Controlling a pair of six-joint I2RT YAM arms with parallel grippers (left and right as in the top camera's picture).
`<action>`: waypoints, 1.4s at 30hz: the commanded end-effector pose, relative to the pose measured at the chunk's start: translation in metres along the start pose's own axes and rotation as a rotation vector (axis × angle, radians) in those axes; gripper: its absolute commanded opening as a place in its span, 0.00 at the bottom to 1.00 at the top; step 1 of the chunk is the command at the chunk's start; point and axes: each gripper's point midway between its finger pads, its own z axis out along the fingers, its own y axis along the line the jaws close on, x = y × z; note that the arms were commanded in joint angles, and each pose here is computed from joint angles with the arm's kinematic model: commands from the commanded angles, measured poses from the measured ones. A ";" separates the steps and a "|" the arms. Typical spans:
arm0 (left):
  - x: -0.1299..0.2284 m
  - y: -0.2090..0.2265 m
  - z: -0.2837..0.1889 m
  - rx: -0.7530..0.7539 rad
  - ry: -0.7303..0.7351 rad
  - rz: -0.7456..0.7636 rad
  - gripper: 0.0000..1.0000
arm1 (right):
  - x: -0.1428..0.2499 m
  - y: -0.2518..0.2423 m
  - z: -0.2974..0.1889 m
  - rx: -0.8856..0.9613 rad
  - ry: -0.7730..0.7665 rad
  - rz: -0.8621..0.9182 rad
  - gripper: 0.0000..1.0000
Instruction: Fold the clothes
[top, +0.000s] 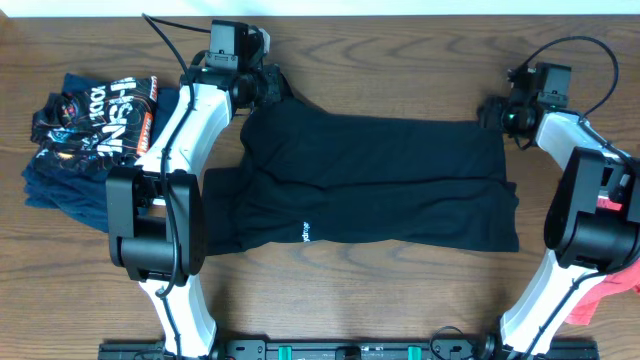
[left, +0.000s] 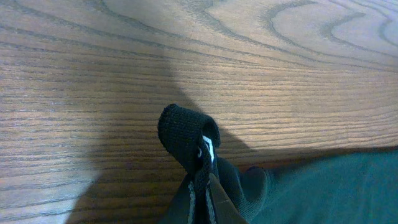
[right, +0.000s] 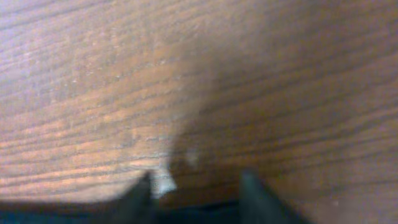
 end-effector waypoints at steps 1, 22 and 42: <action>-0.002 -0.001 0.000 0.000 -0.002 0.004 0.06 | 0.009 0.005 0.007 -0.009 0.031 -0.008 0.17; 0.006 0.001 0.000 -0.008 0.029 -0.006 0.06 | 0.020 -0.005 -0.009 0.022 0.092 0.027 0.43; 0.009 -0.008 -0.029 -0.013 0.046 -0.011 0.06 | 0.008 -0.024 -0.035 0.125 0.089 0.073 0.01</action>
